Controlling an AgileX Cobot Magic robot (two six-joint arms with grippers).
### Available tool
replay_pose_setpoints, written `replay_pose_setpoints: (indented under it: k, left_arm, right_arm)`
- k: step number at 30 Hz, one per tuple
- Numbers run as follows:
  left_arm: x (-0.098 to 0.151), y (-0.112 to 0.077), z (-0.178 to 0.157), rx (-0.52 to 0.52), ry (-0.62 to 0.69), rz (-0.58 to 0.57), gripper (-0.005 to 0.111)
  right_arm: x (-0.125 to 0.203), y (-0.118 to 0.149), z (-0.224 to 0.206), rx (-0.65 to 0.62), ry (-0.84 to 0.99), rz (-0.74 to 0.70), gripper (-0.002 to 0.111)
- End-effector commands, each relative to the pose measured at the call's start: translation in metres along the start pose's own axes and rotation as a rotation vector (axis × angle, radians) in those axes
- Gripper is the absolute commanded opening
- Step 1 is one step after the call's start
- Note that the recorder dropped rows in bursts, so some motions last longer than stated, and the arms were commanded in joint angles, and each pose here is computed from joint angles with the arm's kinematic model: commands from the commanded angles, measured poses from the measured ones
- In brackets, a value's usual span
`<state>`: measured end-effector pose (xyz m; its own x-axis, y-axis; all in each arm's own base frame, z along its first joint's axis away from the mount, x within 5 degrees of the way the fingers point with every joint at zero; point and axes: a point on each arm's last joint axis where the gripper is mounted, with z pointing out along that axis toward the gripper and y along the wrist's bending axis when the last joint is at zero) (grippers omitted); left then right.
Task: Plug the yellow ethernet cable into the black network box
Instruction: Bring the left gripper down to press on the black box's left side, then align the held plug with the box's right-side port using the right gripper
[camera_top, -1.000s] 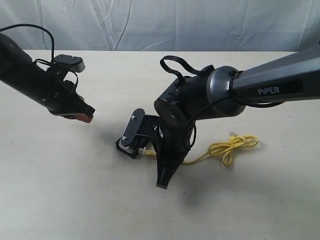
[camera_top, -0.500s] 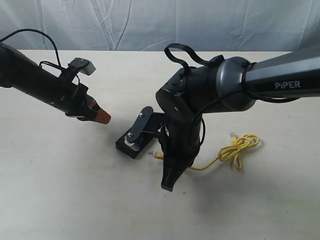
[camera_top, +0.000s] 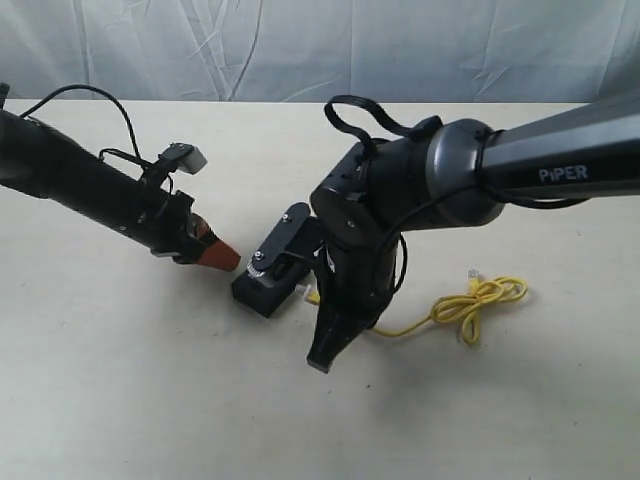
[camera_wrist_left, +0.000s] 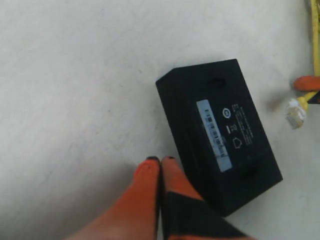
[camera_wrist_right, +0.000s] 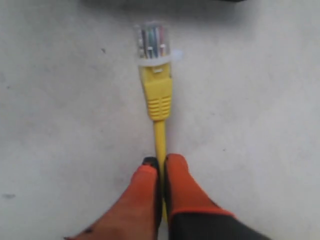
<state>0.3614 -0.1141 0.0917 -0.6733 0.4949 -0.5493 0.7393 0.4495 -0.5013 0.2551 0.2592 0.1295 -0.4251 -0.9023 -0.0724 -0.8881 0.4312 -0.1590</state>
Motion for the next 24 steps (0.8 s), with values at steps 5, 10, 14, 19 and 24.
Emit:
replay_pose_setpoints:
  k: [5, 10, 14, 19, 24]
  left_arm:
    - [0.002, 0.002, 0.007, 0.037, -0.017, -0.025, 0.000]
    - [0.005, 0.001, 0.011, 0.070, -0.012, -0.016, 0.000]
    - [0.009, 0.001, 0.015, 0.115, -0.011, 0.044, 0.000]
    - [0.013, 0.003, 0.019, 0.123, -0.003, 0.041, 0.000]
    - [0.014, 0.004, 0.020, 0.124, -0.002, 0.041, 0.000]
  right_arm:
    - [-0.004, 0.002, 0.014, -0.004, -0.028, 0.046, -0.001]
    - [-0.007, 0.003, 0.018, -0.012, -0.050, 0.056, -0.001]
    - [-0.006, 0.004, 0.024, -0.014, -0.036, 0.051, -0.001]
    - [-0.007, 0.004, 0.026, -0.015, -0.037, 0.050, -0.001]
    - [-0.004, 0.005, 0.026, -0.015, -0.008, 0.037, -0.001]
